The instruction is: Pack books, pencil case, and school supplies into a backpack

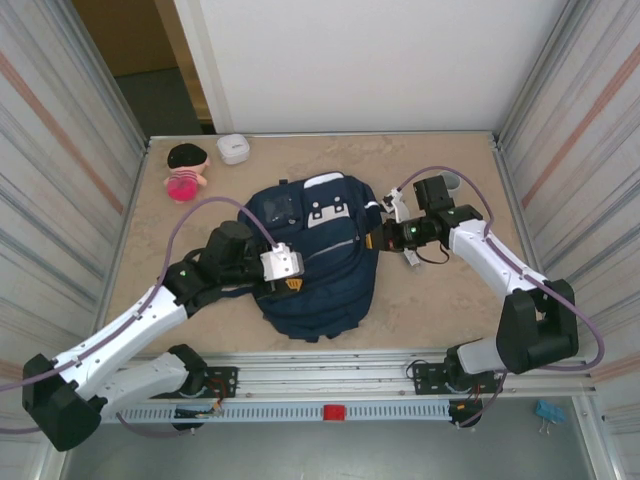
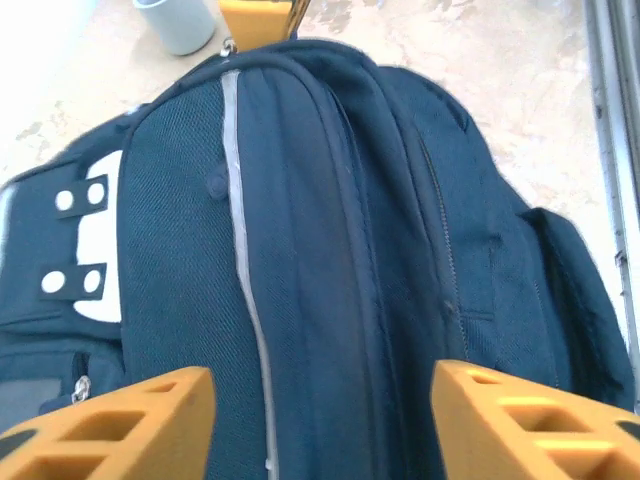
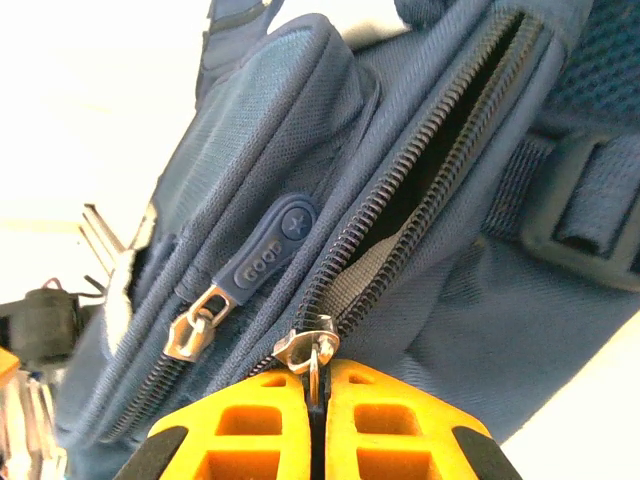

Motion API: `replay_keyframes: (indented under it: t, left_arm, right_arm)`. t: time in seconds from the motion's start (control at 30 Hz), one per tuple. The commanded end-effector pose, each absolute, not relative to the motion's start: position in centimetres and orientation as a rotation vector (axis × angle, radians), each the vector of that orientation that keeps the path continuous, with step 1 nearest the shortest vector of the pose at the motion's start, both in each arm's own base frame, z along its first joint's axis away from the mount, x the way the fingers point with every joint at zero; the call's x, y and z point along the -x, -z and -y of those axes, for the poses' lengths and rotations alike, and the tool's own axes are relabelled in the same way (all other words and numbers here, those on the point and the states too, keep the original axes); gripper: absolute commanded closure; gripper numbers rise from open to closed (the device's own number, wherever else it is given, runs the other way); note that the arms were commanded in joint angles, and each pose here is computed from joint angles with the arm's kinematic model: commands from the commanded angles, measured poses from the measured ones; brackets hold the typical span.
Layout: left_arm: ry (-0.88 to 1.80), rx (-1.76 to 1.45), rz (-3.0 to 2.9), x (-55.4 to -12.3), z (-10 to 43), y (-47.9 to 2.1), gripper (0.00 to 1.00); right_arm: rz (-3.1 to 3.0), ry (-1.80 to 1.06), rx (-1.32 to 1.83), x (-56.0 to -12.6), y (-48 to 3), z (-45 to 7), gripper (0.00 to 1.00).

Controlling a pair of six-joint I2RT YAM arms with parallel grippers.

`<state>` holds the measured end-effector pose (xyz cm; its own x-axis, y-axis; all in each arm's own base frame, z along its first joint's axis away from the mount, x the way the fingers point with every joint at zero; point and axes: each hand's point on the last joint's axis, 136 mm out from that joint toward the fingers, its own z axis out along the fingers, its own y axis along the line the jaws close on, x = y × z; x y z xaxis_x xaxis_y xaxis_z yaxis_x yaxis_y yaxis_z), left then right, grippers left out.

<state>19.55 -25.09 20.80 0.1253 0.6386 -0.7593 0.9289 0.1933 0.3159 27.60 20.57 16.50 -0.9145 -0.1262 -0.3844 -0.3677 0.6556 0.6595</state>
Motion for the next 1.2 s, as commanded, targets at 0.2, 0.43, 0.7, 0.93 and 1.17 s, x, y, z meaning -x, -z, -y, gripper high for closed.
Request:
replay_keyframes:
  t: [0.2, 0.43, 0.7, 0.93, 1.17]
  left_arm:
    - [0.410, -1.370, -1.736, -19.8, 31.2, -22.7, 0.14]
    - [0.310, -1.295, -1.920, -21.9, 31.3, -18.2, 0.35]
    - [0.331, -1.505, -1.769, -19.5, 29.6, -17.7, 0.97]
    - [0.481, -1.684, -1.569, -15.6, 29.1, -18.2, 1.00]
    - [0.465, -1.660, -1.544, -16.1, 29.0, -18.8, 1.00]
  right_arm:
    - [-2.543, -1.152, 0.608, -23.4, -20.1, -23.5, 1.00]
    - [-2.507, -1.178, 0.687, -22.2, -20.7, -24.3, 1.00]
    - [-2.589, -0.892, 0.568, -26.3, -17.3, -20.0, 1.00]
    - [-2.539, -0.771, 0.368, -30.9, -16.8, -17.8, 1.00]
    - [-2.534, -0.758, 0.347, -32.0, -15.7, -18.0, 1.00]
